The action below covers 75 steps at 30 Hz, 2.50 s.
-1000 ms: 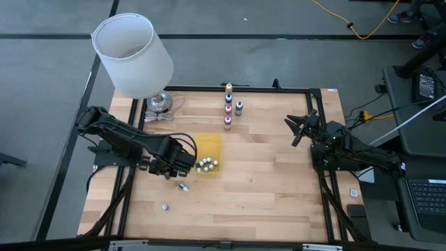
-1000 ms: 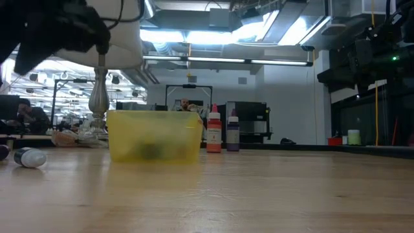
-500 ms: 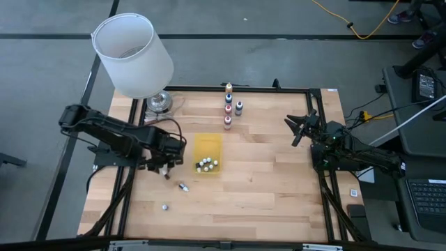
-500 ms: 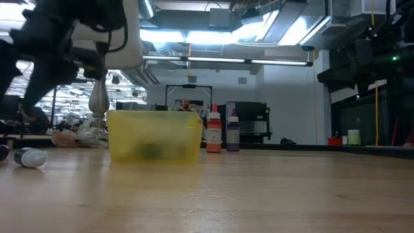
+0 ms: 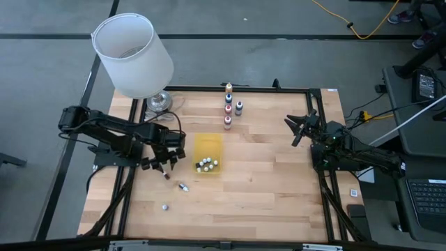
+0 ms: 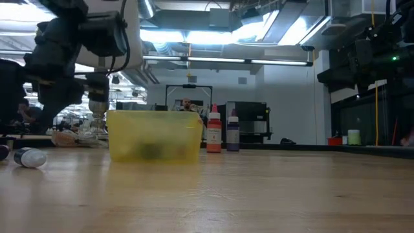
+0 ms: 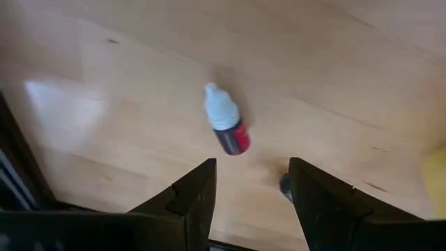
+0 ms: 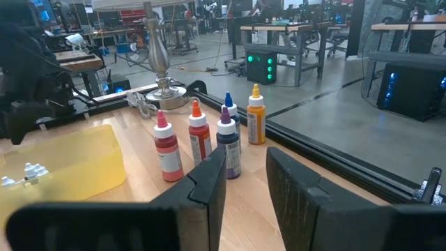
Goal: Pick & Place food coloring
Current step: Put the small red bottle into the yellow bin
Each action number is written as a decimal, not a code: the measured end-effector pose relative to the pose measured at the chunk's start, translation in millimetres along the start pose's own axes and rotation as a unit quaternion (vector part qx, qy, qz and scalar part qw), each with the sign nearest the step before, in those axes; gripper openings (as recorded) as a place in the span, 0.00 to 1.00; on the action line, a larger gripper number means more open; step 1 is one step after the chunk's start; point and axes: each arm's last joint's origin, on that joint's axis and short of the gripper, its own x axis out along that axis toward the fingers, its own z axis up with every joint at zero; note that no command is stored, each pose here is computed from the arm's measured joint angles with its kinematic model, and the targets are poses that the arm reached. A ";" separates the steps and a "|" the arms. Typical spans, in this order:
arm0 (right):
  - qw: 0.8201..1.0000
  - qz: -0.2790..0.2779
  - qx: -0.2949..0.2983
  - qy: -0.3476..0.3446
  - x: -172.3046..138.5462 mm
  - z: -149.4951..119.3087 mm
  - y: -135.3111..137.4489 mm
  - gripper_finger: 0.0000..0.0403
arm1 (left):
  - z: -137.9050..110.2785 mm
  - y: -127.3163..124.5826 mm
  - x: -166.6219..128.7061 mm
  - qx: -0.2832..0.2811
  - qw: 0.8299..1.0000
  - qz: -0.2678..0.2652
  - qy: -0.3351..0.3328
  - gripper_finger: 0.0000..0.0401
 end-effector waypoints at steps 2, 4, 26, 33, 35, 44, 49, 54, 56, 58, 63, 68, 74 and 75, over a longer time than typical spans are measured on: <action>1.000 0.000 0.000 0.000 0.0 0.0 0.0 0.26 | 0.6 0.9 1.1 -0.005 1.000 0.004 0.004 0.43; 1.000 0.000 0.000 0.000 0.0 0.0 0.0 0.26 | 2.3 2.9 3.0 -0.009 1.000 0.009 0.005 0.43; 1.000 0.000 0.000 0.000 0.0 0.0 0.0 0.26 | 25.9 19.3 32.6 -0.025 1.000 0.008 0.012 0.42; 1.000 0.000 0.000 0.000 0.0 0.0 0.0 0.26 | 27.8 20.5 34.7 -0.031 0.999 0.005 0.010 0.40; 1.000 0.000 0.000 0.000 0.0 0.0 0.0 0.26 | 27.8 20.2 34.7 -0.031 1.000 0.002 0.007 0.39; 1.000 0.000 0.000 0.000 0.0 0.0 0.0 0.26 | 28.0 19.1 34.8 -0.040 0.999 -0.007 -0.001 0.25; 1.000 0.000 0.000 0.000 0.0 0.0 0.0 0.26 | 28.1 18.7 34.8 -0.039 0.999 -0.010 -0.004 0.16; 1.000 0.000 0.000 0.000 0.0 0.0 0.0 0.26 | 24.9 15.7 32.2 -0.033 0.999 -0.022 -0.022 0.13; 1.000 0.000 0.000 0.000 0.0 0.0 0.0 0.26 | 22.5 13.3 30.5 -0.027 0.998 -0.035 -0.038 0.14; 1.000 0.000 0.001 0.000 0.0 0.0 0.0 0.26 | 19.8 10.4 28.4 -0.014 0.997 -0.050 -0.055 0.15; 1.000 0.000 0.001 0.000 0.0 0.0 0.0 0.26 | 9.1 1.5 20.9 0.039 0.988 -0.096 -0.115 0.14; 1.000 0.000 0.001 0.000 0.0 0.0 0.0 0.26 | -6.9 -10.6 7.8 0.139 0.963 -0.146 -0.179 0.14; 1.000 0.000 0.000 0.000 0.0 0.0 0.0 0.26 | -36.8 -23.0 -12.6 0.273 0.915 -0.190 -0.229 0.14; 1.000 0.000 0.000 0.000 0.0 0.0 0.0 0.26 | -42.0 -24.6 -16.3 0.294 0.905 -0.197 -0.238 0.14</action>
